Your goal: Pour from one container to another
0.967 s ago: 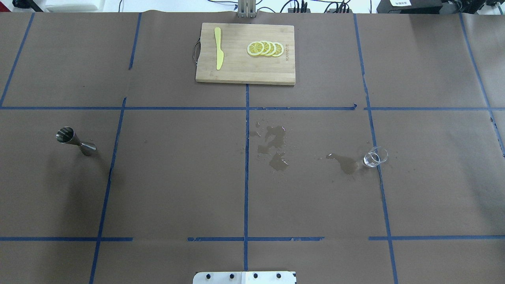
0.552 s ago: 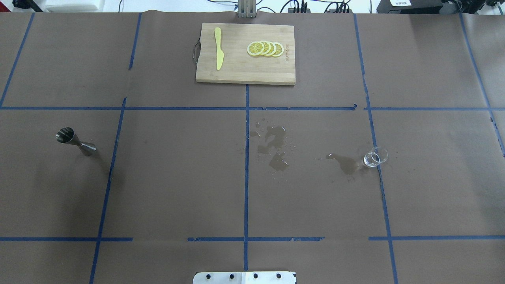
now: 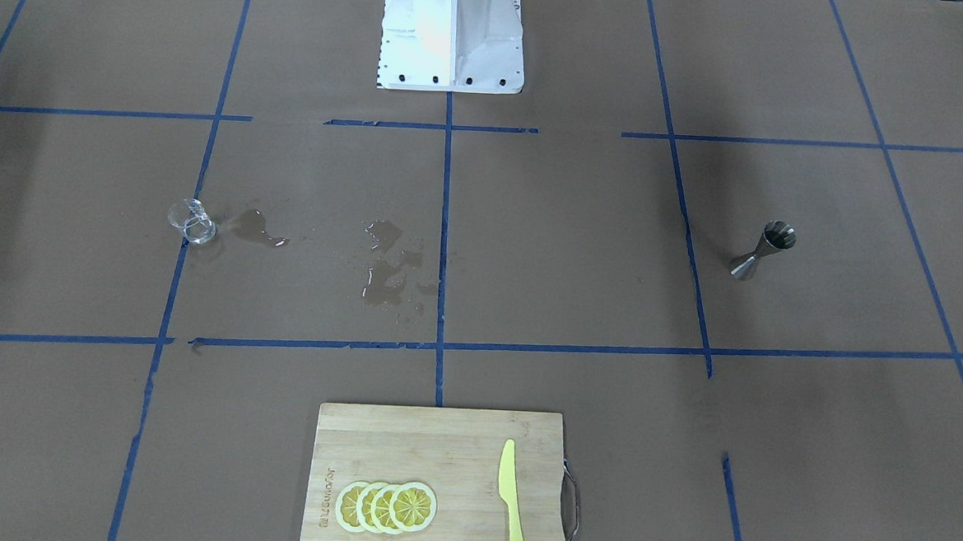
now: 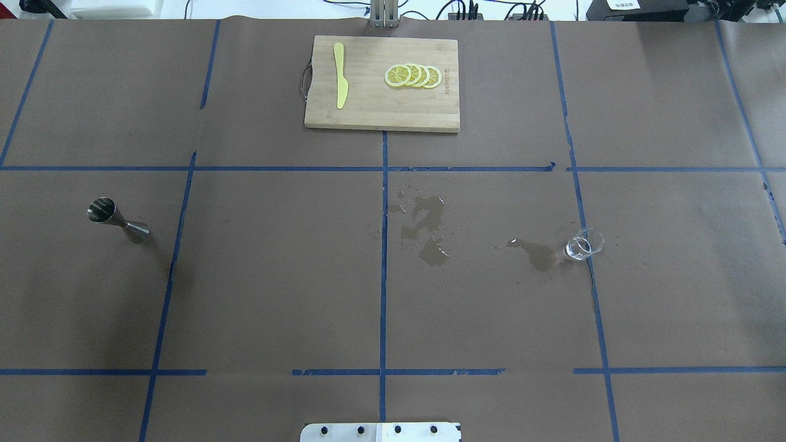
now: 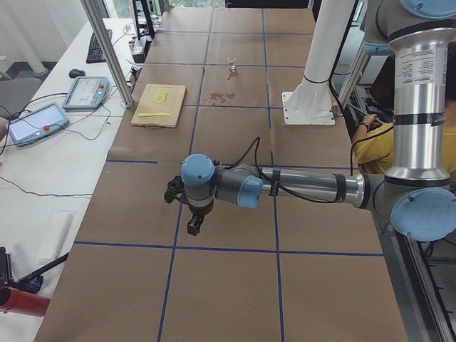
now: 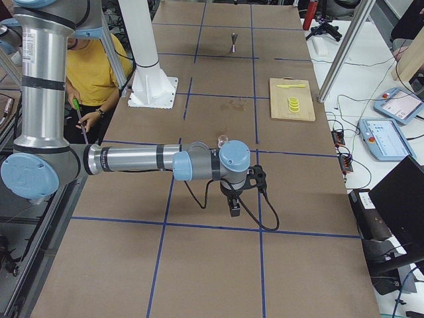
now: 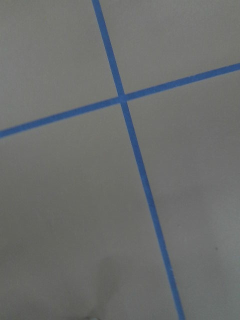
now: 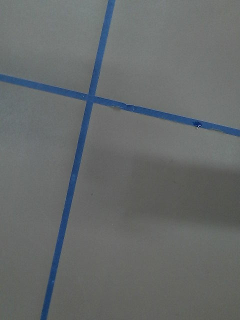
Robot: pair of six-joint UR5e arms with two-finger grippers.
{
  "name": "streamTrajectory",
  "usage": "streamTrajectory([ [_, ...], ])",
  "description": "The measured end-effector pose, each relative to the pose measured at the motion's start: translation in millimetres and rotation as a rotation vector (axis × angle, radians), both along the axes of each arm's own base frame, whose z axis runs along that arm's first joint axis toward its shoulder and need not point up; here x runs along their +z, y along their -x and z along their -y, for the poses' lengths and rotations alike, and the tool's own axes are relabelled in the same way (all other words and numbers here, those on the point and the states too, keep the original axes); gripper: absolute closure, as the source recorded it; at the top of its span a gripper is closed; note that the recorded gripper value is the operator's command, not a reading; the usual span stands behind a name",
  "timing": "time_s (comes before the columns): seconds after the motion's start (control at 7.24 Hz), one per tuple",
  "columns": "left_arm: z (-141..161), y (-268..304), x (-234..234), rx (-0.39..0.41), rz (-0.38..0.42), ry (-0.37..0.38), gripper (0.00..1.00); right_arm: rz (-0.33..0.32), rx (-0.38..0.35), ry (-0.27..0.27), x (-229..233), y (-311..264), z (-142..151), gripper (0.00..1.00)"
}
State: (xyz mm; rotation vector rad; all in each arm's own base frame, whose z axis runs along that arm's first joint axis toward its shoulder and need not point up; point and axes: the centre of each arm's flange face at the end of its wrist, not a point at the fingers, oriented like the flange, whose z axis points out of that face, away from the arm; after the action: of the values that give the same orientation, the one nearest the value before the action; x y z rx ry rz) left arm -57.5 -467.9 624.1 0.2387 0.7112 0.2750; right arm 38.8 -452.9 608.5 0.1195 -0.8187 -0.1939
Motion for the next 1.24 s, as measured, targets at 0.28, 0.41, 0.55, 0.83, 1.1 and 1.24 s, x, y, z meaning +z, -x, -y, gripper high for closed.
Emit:
streamTrajectory([
  [0.28,-22.4,46.4,22.7,-0.073,0.092,0.014,0.00,-0.010,-0.005,-0.008,-1.2,-1.0,2.0,0.00],
  [0.41,-32.5,50.1,33.9,-0.083,0.095,0.018,0.00,-0.012,-0.005,-0.008,0.2,-1.2,1.4,0.00],
  [0.55,-35.6,50.2,41.3,-0.087,0.089,0.007,0.00,-0.011,-0.005,-0.008,1.3,-1.2,0.4,0.00],
  [0.83,-35.9,38.5,40.9,-0.171,-0.079,0.084,0.00,-0.004,0.002,0.000,2.0,-0.8,-0.3,0.00],
  [1.1,-19.7,31.5,28.6,-0.245,-0.133,0.139,0.00,-0.003,0.005,0.003,2.2,-0.8,-0.2,0.00],
  [1.24,0.5,21.1,15.1,-0.241,-0.118,0.156,0.00,-0.003,0.005,0.003,2.3,-0.8,-0.4,0.00],
])
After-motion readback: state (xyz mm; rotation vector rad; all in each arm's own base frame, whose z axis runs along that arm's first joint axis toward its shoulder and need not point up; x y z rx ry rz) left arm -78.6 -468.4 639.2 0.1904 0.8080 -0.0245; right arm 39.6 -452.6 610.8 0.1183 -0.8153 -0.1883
